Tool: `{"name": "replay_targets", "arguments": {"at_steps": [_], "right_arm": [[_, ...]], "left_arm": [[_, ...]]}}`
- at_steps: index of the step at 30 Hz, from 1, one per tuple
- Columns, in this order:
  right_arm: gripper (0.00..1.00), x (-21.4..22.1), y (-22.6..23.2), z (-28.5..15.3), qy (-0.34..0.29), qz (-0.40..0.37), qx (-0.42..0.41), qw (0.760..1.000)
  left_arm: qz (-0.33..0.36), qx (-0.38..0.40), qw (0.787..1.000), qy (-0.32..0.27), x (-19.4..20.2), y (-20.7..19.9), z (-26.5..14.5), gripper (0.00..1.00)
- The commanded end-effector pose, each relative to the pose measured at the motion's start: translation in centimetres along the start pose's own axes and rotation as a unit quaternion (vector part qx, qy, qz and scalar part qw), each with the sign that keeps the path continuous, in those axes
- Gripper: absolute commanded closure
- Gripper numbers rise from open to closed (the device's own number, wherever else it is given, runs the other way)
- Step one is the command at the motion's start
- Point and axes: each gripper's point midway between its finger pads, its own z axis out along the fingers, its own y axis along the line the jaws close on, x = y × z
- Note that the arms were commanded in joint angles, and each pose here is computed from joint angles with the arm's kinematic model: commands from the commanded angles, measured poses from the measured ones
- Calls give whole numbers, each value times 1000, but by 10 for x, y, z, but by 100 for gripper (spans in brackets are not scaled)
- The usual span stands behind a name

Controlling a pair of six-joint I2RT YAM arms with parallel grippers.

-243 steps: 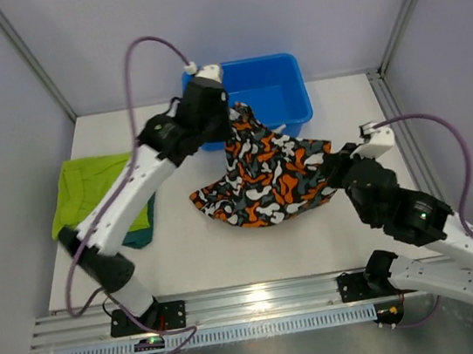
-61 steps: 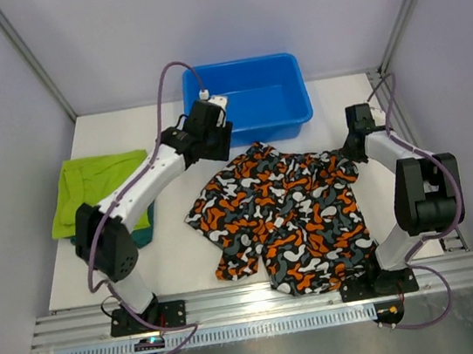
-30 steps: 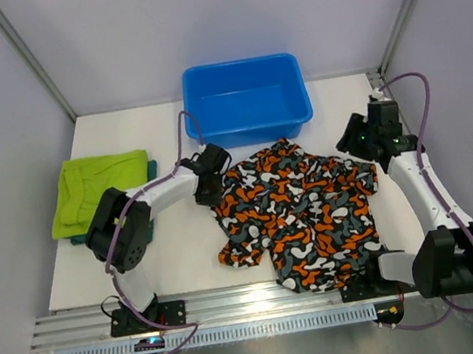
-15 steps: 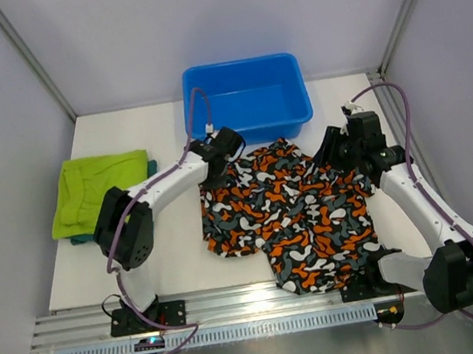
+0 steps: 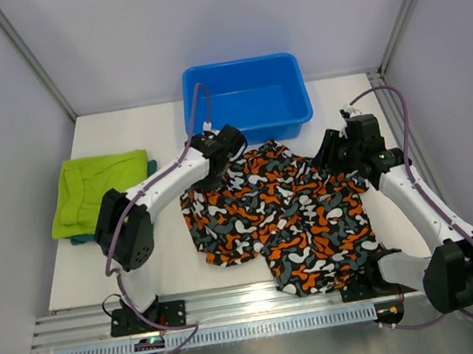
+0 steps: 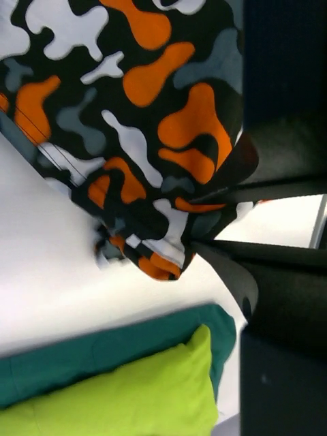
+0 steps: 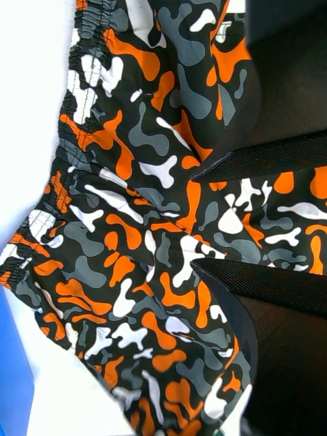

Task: Fold and stack the shorts
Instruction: Flatten out the shorts at the center of the board.

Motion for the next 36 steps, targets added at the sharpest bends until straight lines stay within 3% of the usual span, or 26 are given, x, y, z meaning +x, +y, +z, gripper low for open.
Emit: {"name": "replay_targets", "arguments": {"at_steps": [1,3,7,12,20,26,29,36], "right_arm": [[48,-12,8,-5,-26,-3,-17,1000],[48,-13,7,-5,-28,-2,-12,1000],[48,-13,5,0,-20,-4,-7,1000],[48,-2,8,24,15,-12,-16,1000],[47,2,51,90,46,-75,-25,996],[47,19,52,120,63,-49,9,997],[47,31,48,133,72,-34,22,997],[48,19,49,153,54,-13,45,997]], "left_arm": [[17,18,999,37,2,-25,30,70],[17,26,999,35,-3,-29,35,55],[-18,41,999,5,-20,-5,20,42],[-42,53,997,25,-14,30,19,40],[-59,103,989,92,53,-3,63,40],[-85,87,987,103,89,-9,91,40],[-97,68,989,91,81,2,98,39],[-147,104,984,-12,-26,21,70,39]]}}
